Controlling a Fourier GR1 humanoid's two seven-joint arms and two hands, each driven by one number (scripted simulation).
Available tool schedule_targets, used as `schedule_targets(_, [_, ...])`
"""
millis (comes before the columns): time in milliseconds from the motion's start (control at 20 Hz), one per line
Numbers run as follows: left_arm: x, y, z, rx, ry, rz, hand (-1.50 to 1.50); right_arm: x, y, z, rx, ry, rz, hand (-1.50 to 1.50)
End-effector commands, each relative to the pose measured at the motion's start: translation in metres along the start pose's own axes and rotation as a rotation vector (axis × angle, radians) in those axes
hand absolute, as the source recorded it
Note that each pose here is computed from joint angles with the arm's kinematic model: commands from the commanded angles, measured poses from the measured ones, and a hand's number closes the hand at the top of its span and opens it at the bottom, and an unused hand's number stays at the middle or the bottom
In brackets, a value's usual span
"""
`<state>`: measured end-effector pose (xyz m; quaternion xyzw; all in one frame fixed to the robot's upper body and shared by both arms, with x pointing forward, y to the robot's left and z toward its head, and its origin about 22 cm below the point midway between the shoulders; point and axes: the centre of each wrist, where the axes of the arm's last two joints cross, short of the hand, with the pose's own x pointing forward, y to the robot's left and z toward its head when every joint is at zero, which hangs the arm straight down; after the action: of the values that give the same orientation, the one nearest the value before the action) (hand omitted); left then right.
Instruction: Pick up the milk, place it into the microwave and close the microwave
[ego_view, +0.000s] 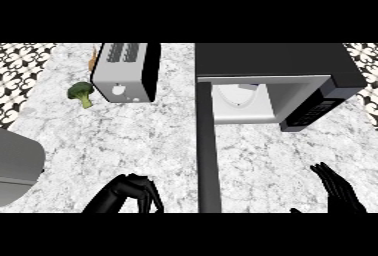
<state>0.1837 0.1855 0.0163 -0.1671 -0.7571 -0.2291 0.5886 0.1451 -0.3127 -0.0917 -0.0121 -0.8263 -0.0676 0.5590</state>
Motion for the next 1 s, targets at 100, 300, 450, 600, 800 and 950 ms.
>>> schedule_targets(100, [-0.009, -0.033, -0.054, -0.097, -0.01, -0.073, 1.5, 0.044, -0.019, 0.011, -0.035, -0.017, 0.014, -1.5])
schedule_targets(300, [-0.008, -0.041, -0.09, -0.155, -0.002, -0.094, 1.5, 0.045, -0.043, 0.011, -0.035, -0.04, 0.085, -1.5])
schedule_targets(450, [-0.022, -0.077, -0.103, -0.214, -0.041, -0.175, 1.5, 0.059, -0.04, -0.012, 0.001, -0.066, 0.09, -1.5])
schedule_targets(600, [-0.022, -0.101, -0.115, -0.278, 0.023, -0.201, 1.5, 0.069, -0.046, -0.003, 0.034, -0.084, 0.064, -1.5])
schedule_targets(800, [-0.035, -0.12, -0.123, -0.228, 0.082, -0.233, 1.5, 0.09, -0.052, -0.009, 0.054, -0.114, 0.05, -1.5])
schedule_targets(950, [-0.044, -0.133, -0.122, -0.287, 0.152, -0.218, 1.5, 0.097, -0.043, -0.041, 0.105, -0.155, 0.001, -1.5])
